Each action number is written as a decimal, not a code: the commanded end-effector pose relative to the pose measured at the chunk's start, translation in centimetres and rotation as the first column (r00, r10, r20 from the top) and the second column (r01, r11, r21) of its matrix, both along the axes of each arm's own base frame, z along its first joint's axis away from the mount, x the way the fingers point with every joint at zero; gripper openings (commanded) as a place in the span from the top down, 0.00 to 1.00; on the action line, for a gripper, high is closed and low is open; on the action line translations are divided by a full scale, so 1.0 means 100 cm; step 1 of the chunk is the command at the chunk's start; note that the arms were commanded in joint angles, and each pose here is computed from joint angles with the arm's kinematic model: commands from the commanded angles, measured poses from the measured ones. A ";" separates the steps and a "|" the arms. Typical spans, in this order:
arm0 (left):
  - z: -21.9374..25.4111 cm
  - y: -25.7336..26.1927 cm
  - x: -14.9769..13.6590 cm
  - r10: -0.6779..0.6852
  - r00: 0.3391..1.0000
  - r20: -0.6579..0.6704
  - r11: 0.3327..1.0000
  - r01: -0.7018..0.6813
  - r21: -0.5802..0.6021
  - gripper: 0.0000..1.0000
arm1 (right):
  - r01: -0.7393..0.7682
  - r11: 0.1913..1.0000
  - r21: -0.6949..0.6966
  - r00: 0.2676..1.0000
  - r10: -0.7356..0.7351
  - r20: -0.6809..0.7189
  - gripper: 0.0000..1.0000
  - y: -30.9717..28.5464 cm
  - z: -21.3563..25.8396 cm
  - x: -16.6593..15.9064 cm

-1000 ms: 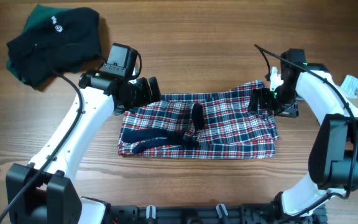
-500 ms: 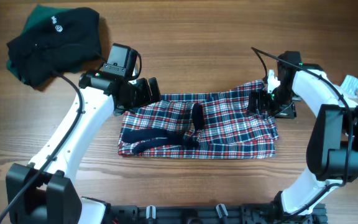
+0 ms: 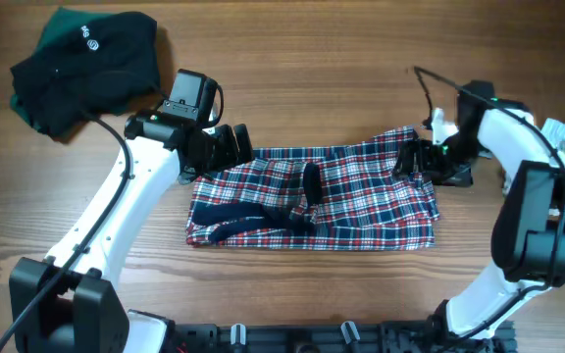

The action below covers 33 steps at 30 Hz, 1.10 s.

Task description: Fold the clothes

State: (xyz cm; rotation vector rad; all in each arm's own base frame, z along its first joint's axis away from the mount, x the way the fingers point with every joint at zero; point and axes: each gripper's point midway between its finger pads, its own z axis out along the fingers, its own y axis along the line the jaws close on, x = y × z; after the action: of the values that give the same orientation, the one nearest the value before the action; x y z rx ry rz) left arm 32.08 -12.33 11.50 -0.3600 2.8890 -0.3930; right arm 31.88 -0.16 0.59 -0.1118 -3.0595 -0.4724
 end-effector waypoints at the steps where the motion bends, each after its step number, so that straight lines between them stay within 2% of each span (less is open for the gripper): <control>1: 0.005 0.002 -0.001 -0.010 1.000 0.022 1.000 0.010 0.005 0.01 | -0.089 0.982 0.169 0.996 0.092 -0.011 0.00 0.022 -0.025 -0.010; 8: 0.005 0.003 -0.001 -0.011 1.000 0.020 1.000 0.010 0.005 0.00 | -0.065 0.979 0.192 0.988 0.090 -0.126 0.00 0.024 -0.053 -0.028; 12: 0.005 0.003 -0.001 -0.010 1.000 0.020 1.000 0.010 0.005 0.01 | -0.018 0.994 0.107 0.976 0.041 -0.213 0.00 0.012 -0.066 -0.039; 18: 0.005 0.003 -0.001 -0.010 1.000 0.021 1.000 0.010 0.005 0.01 | 0.026 0.998 0.061 0.960 -0.008 -0.278 0.14 0.007 -0.065 -0.049; 23: 0.005 0.002 -0.001 -0.011 1.000 0.021 1.000 0.010 0.005 0.00 | 0.023 0.985 0.168 0.957 0.027 -0.289 0.17 0.024 -0.055 -0.054; 27: 0.005 0.002 0.000 -0.010 1.000 0.023 1.000 0.010 0.005 0.01 | 0.051 0.990 0.135 0.942 -0.003 -0.335 0.15 0.025 -0.054 -0.061; 30: 0.006 0.002 0.000 -0.010 1.000 0.025 1.000 0.010 0.004 0.01 | 0.046 0.997 0.057 0.928 -0.022 -0.373 0.11 0.024 -0.057 -0.066; 33: 0.006 0.002 0.000 -0.010 1.000 0.025 1.000 0.010 0.004 0.00 | 0.034 0.998 0.059 0.929 -0.009 -0.371 0.13 0.028 -0.057 -0.066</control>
State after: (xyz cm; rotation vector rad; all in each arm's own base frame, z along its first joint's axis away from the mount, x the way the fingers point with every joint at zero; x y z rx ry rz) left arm 32.10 -12.34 11.50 -0.3592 2.8883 -0.3933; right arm 30.89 2.10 0.43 -0.1974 -2.8935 -0.6343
